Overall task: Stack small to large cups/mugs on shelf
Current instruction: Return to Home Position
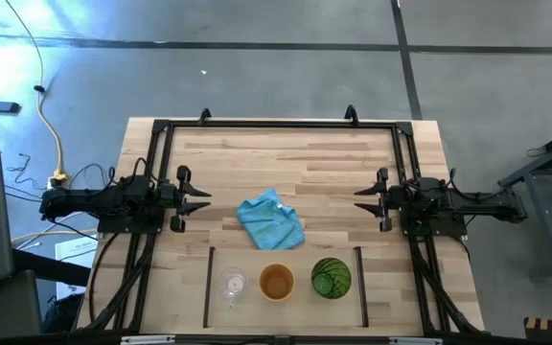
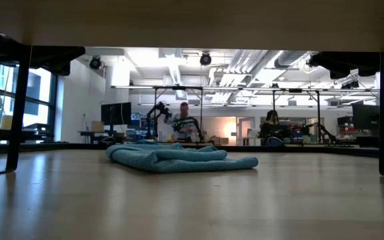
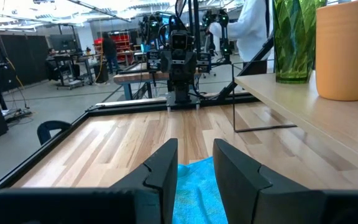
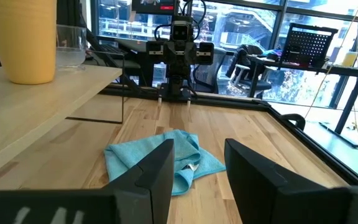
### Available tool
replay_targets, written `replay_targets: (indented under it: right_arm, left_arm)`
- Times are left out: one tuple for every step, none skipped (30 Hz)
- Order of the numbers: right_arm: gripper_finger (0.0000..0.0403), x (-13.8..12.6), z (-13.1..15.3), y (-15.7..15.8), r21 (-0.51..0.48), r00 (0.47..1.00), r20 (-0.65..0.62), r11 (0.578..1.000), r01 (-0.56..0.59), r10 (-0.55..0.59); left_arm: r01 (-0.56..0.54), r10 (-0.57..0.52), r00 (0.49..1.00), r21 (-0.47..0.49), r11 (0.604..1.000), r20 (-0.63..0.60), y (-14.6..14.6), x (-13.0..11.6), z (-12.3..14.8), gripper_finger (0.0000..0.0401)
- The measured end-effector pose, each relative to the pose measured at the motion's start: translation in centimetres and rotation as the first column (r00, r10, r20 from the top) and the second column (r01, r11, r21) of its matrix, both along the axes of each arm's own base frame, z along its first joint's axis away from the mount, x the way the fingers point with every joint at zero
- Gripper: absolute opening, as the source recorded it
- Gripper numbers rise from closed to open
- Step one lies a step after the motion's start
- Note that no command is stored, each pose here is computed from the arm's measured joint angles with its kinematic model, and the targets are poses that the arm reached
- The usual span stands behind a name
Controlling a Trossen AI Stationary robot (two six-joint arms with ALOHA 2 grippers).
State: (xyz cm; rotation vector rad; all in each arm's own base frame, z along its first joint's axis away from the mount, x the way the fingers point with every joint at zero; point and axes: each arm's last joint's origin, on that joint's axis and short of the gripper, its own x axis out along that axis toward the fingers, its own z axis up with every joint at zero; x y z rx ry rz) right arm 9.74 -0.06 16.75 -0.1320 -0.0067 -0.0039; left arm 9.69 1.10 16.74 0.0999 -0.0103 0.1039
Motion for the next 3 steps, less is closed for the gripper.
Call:
replay_targets:
  right_arm:
    - [0.0135, 0.00, 0.00, 0.00, 0.000, 1.000, 0.000, 1.000, 0.000, 0.000]
    - [0.0135, 0.00, 0.00, 0.00, 0.000, 1.000, 0.000, 1.000, 0.000, 0.000]
    - [0.0135, 0.00, 0.00, 0.00, 0.000, 1.000, 0.000, 1.000, 0.000, 0.000]
  left_arm:
    - [0.000, 0.000, 1.000, 0.000, 1.000, 0.000, 0.00, 0.00, 0.00, 0.0092]
    - [0.000, 0.000, 1.000, 0.000, 1.000, -0.001, 0.00, 0.00, -0.01, 0.0092]
    - [0.000, 0.000, 1.000, 0.000, 1.000, -0.001, 0.00, 0.00, 0.00, 0.0092]
